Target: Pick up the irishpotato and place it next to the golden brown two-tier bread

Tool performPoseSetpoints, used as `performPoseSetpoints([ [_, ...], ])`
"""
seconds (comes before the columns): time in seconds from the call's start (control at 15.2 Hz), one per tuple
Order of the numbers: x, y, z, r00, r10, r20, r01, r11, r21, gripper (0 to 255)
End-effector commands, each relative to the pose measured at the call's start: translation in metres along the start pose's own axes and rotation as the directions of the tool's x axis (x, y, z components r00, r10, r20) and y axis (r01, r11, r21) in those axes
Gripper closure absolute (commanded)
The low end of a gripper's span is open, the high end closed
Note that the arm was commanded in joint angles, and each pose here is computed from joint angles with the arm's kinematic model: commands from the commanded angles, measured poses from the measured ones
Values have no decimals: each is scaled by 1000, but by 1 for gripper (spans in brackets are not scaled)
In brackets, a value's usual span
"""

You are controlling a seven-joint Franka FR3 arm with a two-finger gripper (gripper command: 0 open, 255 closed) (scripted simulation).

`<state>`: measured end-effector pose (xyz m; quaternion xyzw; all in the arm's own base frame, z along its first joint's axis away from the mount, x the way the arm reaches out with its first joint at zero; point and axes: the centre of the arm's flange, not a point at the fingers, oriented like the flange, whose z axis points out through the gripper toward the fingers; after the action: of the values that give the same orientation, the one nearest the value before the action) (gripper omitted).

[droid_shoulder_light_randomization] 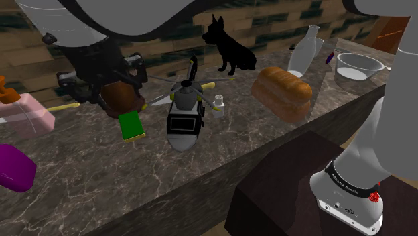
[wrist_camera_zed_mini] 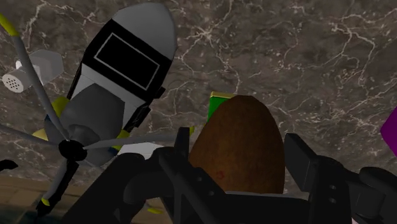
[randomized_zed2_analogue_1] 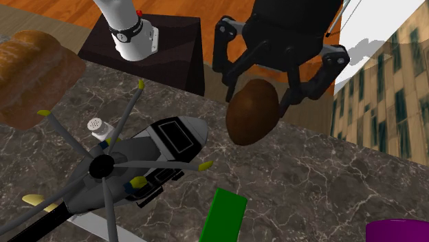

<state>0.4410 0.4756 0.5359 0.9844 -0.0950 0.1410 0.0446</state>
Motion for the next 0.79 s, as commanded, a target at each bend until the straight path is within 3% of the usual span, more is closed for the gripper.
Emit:
performPoseSetpoints([
  [0.0,8,23,2,1000,0,0,0,1000,0,255],
  [0.73,58,157,25,1000,0,0,0,1000,0,255],
])
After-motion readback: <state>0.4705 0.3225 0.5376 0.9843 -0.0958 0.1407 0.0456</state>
